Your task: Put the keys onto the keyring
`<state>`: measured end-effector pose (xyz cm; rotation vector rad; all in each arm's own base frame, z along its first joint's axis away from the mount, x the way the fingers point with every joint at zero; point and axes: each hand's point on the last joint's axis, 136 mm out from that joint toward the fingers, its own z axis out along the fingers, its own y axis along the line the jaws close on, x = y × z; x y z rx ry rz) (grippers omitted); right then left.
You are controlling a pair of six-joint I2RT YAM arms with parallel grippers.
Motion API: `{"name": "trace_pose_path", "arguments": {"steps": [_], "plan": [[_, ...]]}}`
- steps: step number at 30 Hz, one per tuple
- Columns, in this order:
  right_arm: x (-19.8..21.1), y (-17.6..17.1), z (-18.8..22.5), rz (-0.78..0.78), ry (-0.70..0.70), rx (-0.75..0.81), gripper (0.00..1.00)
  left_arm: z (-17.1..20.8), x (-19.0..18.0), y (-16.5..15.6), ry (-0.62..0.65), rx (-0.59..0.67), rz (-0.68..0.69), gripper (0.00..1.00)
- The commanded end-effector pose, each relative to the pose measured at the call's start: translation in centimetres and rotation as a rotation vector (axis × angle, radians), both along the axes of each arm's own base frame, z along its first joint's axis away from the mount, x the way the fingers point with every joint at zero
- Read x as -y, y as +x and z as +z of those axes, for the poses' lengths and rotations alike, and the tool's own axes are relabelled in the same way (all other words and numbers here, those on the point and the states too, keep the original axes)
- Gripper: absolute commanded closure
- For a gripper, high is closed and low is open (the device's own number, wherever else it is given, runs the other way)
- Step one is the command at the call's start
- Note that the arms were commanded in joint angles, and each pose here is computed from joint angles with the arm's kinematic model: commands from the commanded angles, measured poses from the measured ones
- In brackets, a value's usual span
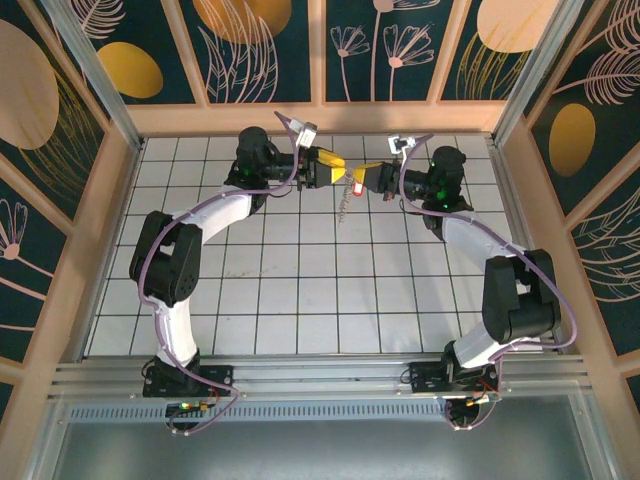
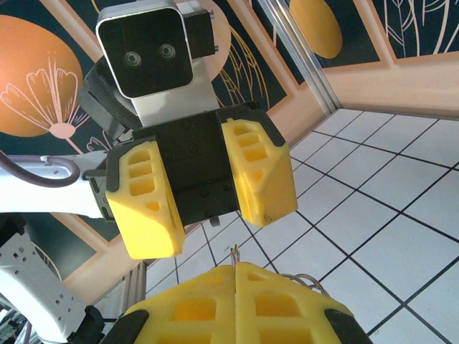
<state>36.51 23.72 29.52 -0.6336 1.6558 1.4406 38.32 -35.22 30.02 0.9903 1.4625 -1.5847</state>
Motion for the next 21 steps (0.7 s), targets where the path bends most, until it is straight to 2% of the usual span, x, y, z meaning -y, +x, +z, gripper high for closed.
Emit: {"name": "trace_pose_path", "arguments": {"steps": [1,13,21], "plan": [[-0.39,-0.26,2.18,0.031,0.023,0.086,1.0,0.66,0.21,-0.04,-0.021,0.027,-0.03,0.6],[-1.09,-0.26,2.2,0.046,0.025,0.085,1.0,0.4,0.59,-0.18,-0.02,0.021,-0.049,0.62],[-1.28,0.0,2.07,0.044,0.023,0.08,1.0,0.24,0.82,-0.5,-0.017,0.017,-0.068,0.7]]}}
